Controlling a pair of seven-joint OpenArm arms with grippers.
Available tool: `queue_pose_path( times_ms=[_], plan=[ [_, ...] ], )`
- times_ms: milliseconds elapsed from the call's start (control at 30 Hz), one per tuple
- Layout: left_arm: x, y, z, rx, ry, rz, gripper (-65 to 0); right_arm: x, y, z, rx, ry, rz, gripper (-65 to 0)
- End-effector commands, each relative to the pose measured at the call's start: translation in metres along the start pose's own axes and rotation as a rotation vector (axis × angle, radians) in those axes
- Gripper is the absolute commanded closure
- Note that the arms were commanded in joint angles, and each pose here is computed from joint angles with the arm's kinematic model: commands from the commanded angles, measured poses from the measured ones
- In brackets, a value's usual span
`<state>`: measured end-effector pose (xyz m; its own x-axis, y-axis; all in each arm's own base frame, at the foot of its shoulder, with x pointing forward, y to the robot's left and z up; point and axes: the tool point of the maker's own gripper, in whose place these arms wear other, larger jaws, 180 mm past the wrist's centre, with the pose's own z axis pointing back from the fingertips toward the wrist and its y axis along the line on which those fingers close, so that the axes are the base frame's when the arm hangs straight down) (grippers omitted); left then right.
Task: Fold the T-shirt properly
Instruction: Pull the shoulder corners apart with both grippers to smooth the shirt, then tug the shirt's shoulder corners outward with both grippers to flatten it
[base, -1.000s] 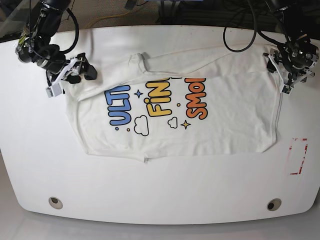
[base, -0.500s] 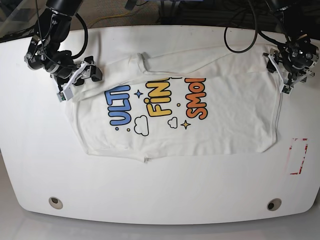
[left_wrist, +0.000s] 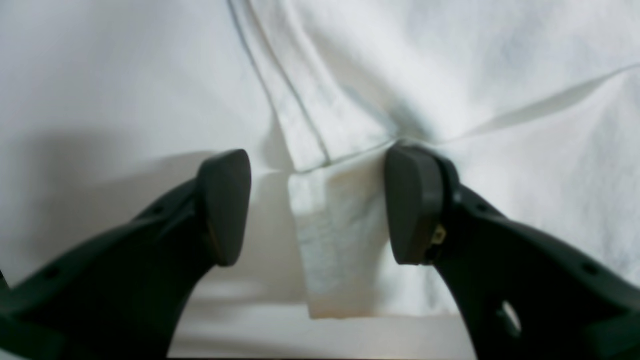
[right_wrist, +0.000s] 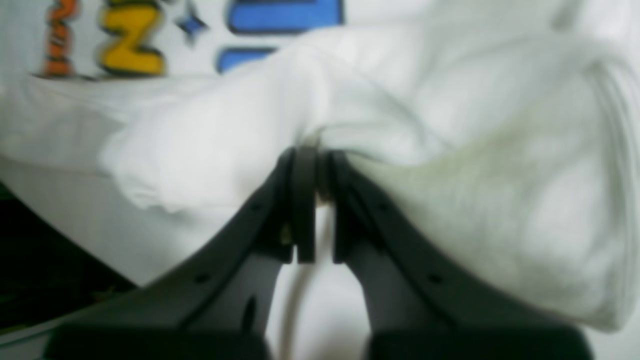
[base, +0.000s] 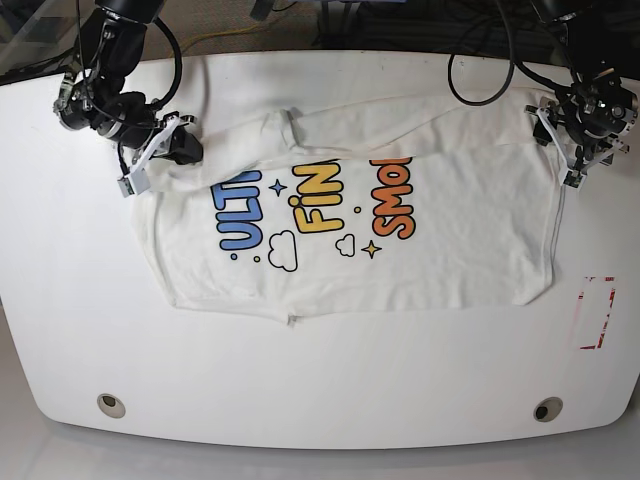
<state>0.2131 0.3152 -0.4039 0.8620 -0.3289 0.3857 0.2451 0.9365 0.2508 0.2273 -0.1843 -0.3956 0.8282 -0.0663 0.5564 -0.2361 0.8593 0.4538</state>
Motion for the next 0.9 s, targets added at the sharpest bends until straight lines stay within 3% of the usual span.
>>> queue_pose_path(
  times_ms=[0,300,467,700,867],
  plan=[
    [0.002,0.008,0.004,0.022,0.002,-0.011,-38.9,0.015,0.007,0.017,0.032,-0.069,0.035,-0.2],
    [0.0,0.007,0.004,0.022,0.006,-0.012,-38.9,0.02,0.056,0.055,0.157,-0.159,0.108,0.0],
    [0.0,0.007,0.004,0.022,0.006,-0.012,-38.9,0.017,0.065,0.066,0.209,-0.176,0.095,0.0],
    [0.001,0.011,0.005,0.031,0.006,-0.019,-38.9,-0.009,0.042,0.091,0.129,-0.115,0.04,0.0],
    [0.001,0.017,0.007,0.041,0.009,-0.028,-38.9,-0.013,0.025,0.105,0.077,-0.056,0.076,-0.6]
  ],
)
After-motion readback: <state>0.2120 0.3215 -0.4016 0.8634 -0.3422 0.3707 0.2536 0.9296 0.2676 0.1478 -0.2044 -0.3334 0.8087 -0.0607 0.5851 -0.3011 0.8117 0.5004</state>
